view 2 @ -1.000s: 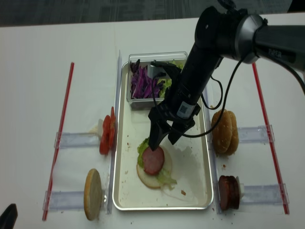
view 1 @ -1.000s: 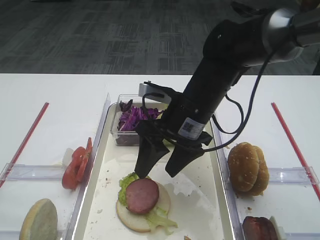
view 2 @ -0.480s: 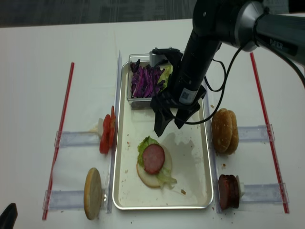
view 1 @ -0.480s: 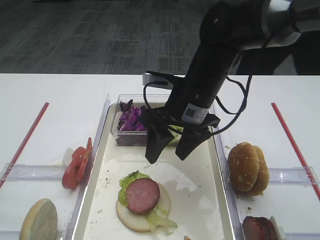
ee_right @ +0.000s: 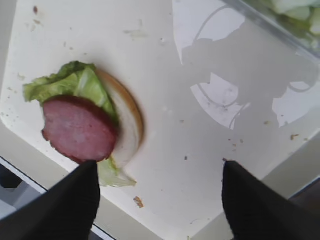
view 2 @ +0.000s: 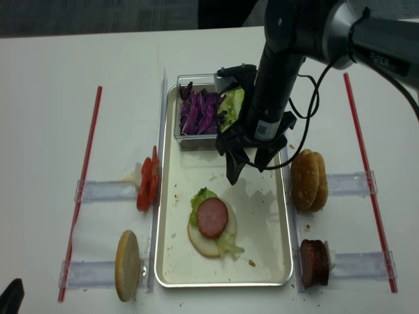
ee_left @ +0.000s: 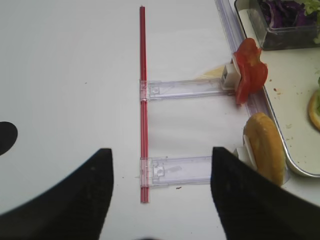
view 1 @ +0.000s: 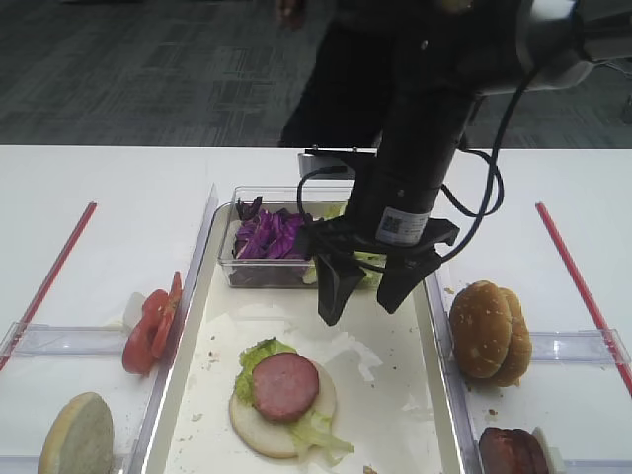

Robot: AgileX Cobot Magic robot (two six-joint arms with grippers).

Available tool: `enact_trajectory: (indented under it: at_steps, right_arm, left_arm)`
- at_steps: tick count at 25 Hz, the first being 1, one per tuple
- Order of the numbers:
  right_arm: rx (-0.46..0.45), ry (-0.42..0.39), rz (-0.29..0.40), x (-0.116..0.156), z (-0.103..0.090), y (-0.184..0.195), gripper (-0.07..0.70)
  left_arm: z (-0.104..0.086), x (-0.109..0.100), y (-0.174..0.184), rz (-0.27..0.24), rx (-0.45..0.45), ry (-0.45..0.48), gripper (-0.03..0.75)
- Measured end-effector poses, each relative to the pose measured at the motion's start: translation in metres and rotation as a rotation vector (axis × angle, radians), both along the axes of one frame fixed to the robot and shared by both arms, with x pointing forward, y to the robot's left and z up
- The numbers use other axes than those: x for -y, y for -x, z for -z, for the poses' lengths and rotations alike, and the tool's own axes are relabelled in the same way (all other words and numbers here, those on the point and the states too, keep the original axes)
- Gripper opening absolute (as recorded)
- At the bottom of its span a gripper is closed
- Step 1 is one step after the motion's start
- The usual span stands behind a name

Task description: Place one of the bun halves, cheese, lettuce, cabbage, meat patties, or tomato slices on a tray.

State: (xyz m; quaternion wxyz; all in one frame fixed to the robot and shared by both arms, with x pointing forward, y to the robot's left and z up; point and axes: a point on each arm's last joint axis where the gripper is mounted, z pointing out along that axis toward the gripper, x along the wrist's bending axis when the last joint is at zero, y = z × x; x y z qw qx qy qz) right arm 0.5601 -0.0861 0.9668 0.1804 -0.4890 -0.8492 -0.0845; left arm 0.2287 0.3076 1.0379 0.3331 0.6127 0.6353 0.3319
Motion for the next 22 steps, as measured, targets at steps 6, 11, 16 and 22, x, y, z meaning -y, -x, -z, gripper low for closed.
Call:
enact_trajectory:
  at_steps: [6, 11, 16, 22]
  right_arm:
    - [0.046, 0.037, 0.072, 0.017, -0.009, -0.018, 0.516]
    - [0.072, 0.034, 0.146, 0.035, -0.018, -0.034, 0.516]
    - [0.084, 0.081, 0.209, 0.062, -0.016, -0.045, 0.516]
    - [0.105, 0.157, 0.288, 0.100, -0.015, -0.058, 0.516]
  left_arm:
    - [0.000, 0.000, 0.000, 0.000, 0.000, 0.000, 0.430]
    - [0.000, 0.000, 0.000, 0.000, 0.000, 0.000, 0.430]
    - [0.000, 0.000, 0.000, 0.000, 0.000, 0.000, 0.430]
    - [0.000, 0.000, 0.000, 0.000, 0.000, 0.000, 0.430]
